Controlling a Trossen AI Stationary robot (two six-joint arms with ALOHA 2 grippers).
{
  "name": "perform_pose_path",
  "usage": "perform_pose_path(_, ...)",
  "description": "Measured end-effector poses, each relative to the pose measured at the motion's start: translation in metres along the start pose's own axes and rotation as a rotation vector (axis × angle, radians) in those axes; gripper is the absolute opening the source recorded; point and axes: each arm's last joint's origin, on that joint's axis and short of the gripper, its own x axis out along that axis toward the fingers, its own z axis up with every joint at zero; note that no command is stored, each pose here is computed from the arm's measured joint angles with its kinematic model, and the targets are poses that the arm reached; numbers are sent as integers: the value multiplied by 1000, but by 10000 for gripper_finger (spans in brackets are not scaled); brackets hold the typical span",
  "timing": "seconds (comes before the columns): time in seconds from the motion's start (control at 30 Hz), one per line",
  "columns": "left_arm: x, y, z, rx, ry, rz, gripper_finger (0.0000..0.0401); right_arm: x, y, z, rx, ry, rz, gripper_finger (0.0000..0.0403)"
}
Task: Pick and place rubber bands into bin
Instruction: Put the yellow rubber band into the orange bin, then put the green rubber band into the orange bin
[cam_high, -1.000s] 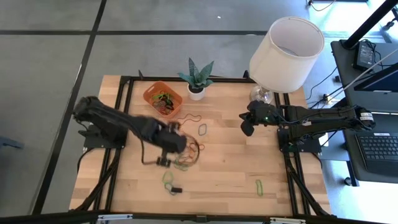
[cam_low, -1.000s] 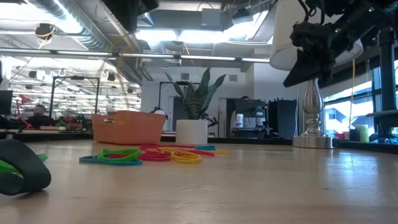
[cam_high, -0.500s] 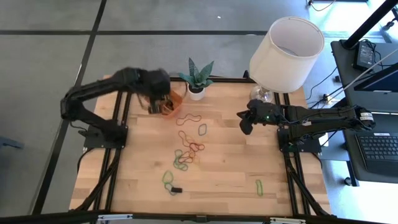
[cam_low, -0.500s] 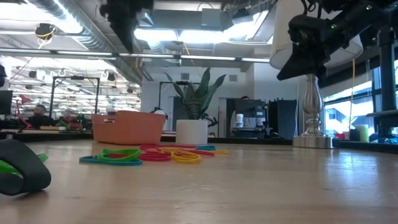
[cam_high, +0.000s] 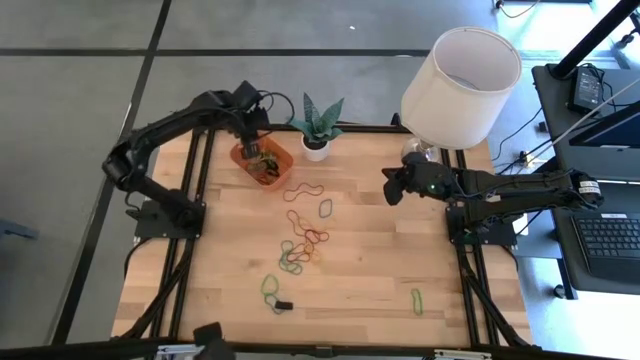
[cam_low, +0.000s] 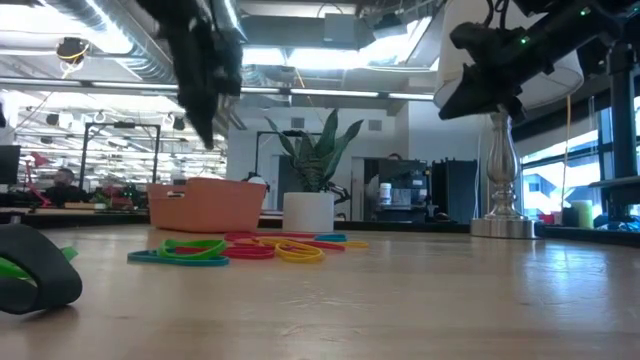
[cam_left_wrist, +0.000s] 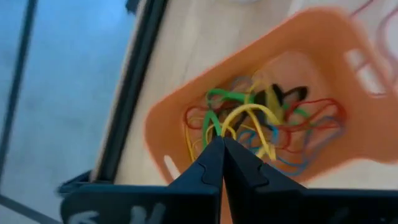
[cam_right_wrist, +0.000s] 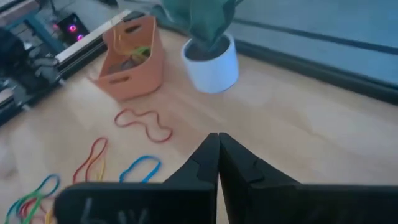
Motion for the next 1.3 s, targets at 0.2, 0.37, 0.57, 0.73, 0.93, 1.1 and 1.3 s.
perform_pose_path(0.2,53,4,-6,-87,76,-45,7,0,0,2,11,-37,-20,12)
perform_pose_path(0.37,74,3,-2,-100,100,-83,51,1,-1,3,34,-42,-30,12)
perform_pose_path(0.57,72,5,1,-121,83,-65,118,3,-6,6,51,-49,-55,12)
perform_pose_path(0.73,44,9,12,-206,-2,-27,138,3,-7,6,38,-48,-59,12)
perform_pose_path(0.93,-1,-14,25,-217,-135,-7,102,3,-7,6,21,-44,-59,12)
perform_pose_path(1.1,-29,-57,32,-182,-218,-16,21,3,-8,3,2,-10,-63,12)
perform_pose_path(1.3,-44,-115,40,-167,-267,-38,2,3,-9,-4,-120,99,-4,12)
